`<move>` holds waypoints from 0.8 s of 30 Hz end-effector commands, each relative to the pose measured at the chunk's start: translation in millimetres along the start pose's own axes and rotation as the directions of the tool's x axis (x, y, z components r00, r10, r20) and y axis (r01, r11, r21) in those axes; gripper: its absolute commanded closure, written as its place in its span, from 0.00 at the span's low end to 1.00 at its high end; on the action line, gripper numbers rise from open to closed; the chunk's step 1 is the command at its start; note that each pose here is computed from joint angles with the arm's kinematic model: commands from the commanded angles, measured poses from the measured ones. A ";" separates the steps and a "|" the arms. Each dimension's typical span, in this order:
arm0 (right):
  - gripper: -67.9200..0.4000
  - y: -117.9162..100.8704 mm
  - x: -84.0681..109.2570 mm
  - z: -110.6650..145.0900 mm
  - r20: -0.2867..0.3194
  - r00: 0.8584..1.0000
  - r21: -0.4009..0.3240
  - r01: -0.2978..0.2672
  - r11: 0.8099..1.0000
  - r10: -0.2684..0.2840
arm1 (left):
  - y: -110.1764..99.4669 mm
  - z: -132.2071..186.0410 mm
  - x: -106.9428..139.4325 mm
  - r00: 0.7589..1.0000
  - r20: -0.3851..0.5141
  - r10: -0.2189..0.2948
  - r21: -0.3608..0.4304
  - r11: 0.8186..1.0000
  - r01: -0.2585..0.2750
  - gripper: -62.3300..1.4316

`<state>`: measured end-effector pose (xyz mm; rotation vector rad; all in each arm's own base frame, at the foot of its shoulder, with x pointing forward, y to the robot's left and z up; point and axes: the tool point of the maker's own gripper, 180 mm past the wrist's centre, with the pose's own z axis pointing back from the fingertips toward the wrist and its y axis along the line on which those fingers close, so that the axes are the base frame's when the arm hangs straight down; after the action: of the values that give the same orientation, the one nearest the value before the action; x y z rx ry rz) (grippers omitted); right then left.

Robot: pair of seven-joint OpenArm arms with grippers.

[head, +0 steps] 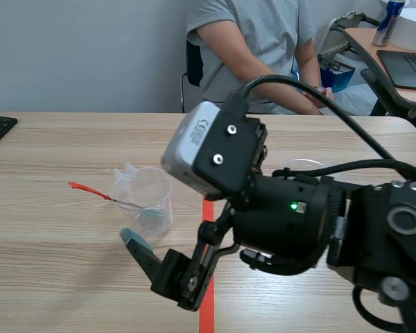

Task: Do the redox reaction experiment.
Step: 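Lift the metal plate out of the left beaker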

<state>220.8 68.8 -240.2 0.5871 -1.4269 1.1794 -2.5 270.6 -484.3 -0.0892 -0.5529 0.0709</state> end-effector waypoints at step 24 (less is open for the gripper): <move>0.01 6.8 -1.9 -100.7 0.039 0.997 -0.001 -0.064 0.998 0.064 | -2.2 0.3 4.8 1.000 0.018 -0.001 -0.009 1.000 0.001 0.00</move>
<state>254.2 158.6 -274.3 0.5637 -1.4391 1.2293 -2.5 270.7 -484.2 -0.0890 -0.5529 0.0706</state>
